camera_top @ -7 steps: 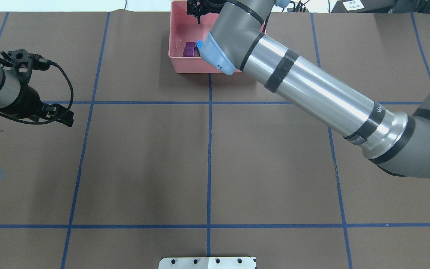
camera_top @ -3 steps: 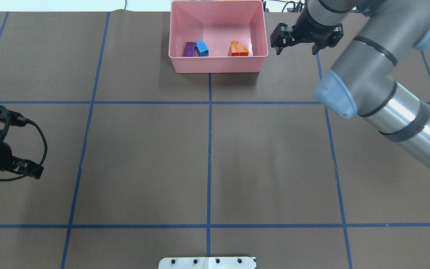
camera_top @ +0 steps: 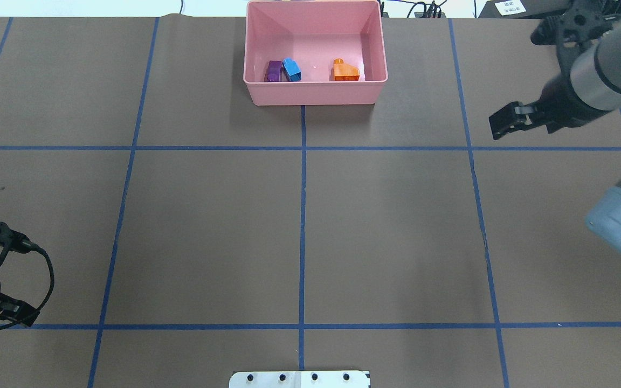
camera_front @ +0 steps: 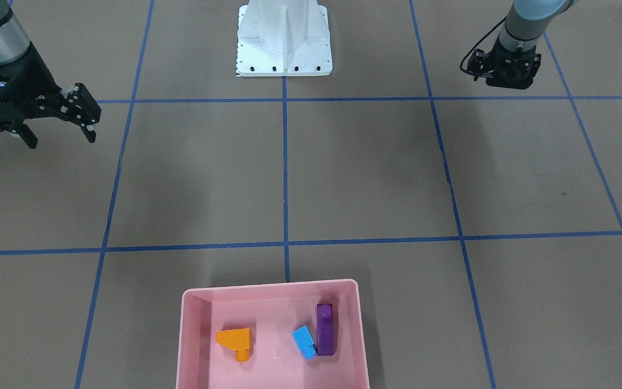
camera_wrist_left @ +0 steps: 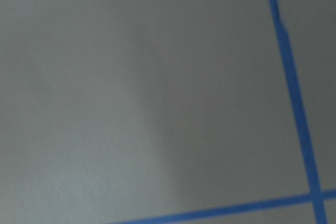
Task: Put all blocks into box
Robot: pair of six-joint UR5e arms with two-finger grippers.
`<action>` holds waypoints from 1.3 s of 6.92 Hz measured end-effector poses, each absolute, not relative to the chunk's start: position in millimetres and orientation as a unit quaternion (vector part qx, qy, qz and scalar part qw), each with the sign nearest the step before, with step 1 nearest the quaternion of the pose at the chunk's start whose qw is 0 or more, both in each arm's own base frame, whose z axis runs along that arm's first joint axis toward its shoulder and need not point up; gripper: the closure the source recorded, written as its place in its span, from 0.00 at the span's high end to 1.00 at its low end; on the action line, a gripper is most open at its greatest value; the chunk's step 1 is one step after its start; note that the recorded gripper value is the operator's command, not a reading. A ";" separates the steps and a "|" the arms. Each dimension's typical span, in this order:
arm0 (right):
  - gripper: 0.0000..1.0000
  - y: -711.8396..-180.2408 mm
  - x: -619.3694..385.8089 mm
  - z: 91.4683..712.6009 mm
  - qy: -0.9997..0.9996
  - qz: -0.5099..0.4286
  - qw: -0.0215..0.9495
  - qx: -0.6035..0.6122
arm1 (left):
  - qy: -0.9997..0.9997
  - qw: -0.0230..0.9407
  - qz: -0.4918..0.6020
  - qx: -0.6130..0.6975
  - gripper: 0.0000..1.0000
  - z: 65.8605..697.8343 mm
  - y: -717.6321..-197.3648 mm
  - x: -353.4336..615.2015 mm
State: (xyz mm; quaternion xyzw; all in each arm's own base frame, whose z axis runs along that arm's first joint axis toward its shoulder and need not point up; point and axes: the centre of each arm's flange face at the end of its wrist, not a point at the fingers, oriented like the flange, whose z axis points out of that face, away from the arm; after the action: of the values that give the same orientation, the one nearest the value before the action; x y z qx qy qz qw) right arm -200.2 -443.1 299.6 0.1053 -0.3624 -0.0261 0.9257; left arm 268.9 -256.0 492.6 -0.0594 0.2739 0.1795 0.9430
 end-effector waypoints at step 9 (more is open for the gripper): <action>0.99 -318.1 -65.7 398.4 -0.329 -0.106 0.937 0.052 | 0.280 0.910 0.273 -0.140 0.84 620.3 -162.9 249.3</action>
State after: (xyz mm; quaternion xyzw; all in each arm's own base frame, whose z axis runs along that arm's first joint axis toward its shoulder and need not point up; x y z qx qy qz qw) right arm -65.7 -318.1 398.4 0.0520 -0.3293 -0.1058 0.9368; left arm 249.3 -162.9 620.3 -0.1400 0.2796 0.2732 0.9097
